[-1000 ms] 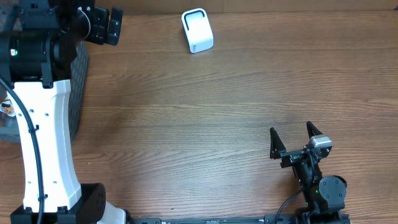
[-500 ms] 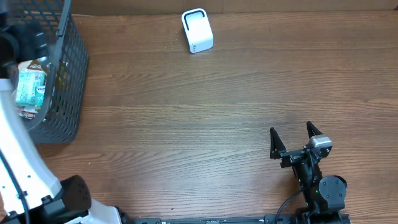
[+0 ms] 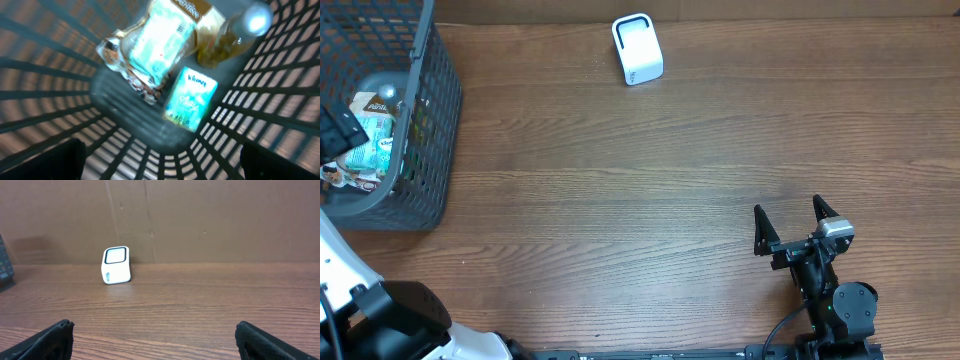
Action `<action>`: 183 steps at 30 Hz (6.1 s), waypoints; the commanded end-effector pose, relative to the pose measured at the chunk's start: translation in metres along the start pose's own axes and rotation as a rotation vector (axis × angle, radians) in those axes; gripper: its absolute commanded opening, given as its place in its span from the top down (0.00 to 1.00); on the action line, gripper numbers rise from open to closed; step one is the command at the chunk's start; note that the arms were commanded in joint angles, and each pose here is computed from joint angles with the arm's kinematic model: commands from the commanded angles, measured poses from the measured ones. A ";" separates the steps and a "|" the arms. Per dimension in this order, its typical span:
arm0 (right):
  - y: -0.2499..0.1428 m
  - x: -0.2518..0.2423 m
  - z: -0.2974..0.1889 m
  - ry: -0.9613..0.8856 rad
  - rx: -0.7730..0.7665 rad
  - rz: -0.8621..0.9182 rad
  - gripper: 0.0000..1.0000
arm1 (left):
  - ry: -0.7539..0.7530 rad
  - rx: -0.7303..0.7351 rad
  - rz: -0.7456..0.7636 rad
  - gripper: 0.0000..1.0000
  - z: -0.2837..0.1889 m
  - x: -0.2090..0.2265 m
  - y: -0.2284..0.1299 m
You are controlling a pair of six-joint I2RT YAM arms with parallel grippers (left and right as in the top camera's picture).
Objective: Scan the item barcode
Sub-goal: 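Reach the left gripper up and down into the grey basket, then grasp the Kleenex pack on the green-capped jar with the left gripper, then lift the jar and tissue pack out toward the white scanner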
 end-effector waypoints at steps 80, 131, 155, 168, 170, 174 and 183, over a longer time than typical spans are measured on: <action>-0.003 0.000 0.000 -0.009 0.000 -0.002 0.00 | -0.051 0.285 0.112 0.15 0.172 0.008 -0.031; -0.003 0.000 0.000 -0.009 0.000 -0.002 0.00 | -0.056 0.303 0.127 0.40 0.181 -0.003 -0.037; -0.003 0.000 0.000 -0.009 0.000 -0.002 0.00 | -0.052 -0.157 -0.005 0.58 -0.017 -0.019 0.041; -0.003 0.000 0.000 -0.009 0.000 -0.002 0.00 | -0.268 -0.248 0.013 0.71 -0.090 -0.066 0.014; -0.003 0.000 0.000 -0.009 0.000 -0.002 0.00 | -0.289 -0.237 0.024 0.75 -0.095 -0.078 0.006; -0.003 0.000 0.000 -0.009 0.000 -0.002 0.00 | -0.327 -0.198 0.093 0.80 -0.102 -0.102 -0.012; -0.003 0.000 0.000 -0.009 0.000 -0.002 0.00 | -0.401 -0.103 0.251 0.80 -0.113 -0.150 -0.054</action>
Point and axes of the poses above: each gripper's point midway between its finger pads, its own z axis out along the fingers, its own x axis along the line the jaws close on, y = z × x, the point moved 10 cm from there along -z, back along the fingers, and after that the axes turned 14 degrees about -z, right-handed, at the moved point
